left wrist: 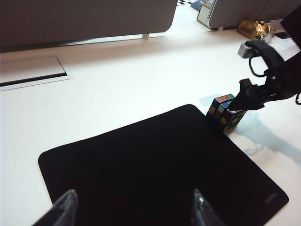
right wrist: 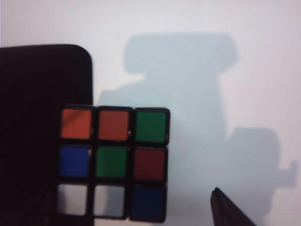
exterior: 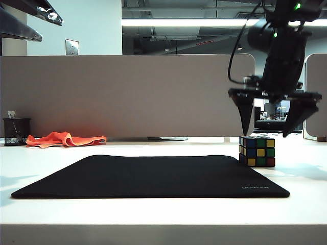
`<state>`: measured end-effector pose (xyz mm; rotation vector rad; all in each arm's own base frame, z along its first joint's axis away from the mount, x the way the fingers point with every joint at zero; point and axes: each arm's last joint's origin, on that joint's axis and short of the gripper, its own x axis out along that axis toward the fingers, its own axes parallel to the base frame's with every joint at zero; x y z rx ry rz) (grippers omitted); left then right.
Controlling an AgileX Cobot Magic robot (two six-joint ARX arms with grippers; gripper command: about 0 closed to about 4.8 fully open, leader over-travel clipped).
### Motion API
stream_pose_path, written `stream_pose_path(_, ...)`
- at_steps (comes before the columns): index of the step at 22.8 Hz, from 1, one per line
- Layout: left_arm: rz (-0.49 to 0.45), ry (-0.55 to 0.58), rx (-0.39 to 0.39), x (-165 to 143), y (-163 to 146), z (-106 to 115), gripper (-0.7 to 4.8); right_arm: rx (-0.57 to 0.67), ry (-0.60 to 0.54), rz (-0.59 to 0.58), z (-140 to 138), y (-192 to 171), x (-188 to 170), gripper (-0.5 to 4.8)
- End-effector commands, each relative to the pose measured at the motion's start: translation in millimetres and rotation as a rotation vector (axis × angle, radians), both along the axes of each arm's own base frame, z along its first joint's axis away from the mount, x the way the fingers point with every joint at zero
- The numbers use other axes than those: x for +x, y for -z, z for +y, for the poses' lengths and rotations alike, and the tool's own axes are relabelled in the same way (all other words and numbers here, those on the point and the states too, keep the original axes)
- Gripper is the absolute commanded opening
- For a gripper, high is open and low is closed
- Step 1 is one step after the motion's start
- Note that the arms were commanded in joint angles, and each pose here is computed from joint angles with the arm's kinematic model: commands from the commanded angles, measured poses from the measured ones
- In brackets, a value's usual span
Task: Pick up the cube on the right side of the mouse pad, then place it in the center of the mouse pad.
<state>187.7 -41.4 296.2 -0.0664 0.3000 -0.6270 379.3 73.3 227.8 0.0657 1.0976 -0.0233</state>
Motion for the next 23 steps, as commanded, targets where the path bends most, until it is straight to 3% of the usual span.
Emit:
stream_pose_path(1, 0.001, 0.006, 0.000, -1, -2, 0, 3.11, 0.002, 0.002, -0.005, 1, 4, 5, 4.79)
stream_pose_path(10, 0.015, 0.006, 0.005, -1, 0, 0, 3.10, 0.051, -0.023, -0.012, 4, 13, 12, 4.78)
stream_pose_path(12, 0.015, 0.006, 0.005, -1, 0, 0, 3.10, 0.049, -0.023, 0.000, 4, 16, 12, 4.50)
stream_pose_path(14, 0.015, 0.006, 0.005, -1, 0, 0, 3.10, 0.047, -0.022, 0.010, 4, 17, 11, 3.36)
stream_pose_path(15, 0.015, 0.006, 0.005, -1, 0, 0, 3.10, 0.047, -0.022, 0.011, 4, 17, 11, 3.14)
stream_pose_path(23, 0.016, 0.006, 0.005, -1, 0, 0, 3.10, 0.040, -0.027, -0.021, 3, 4, 7, 2.69)
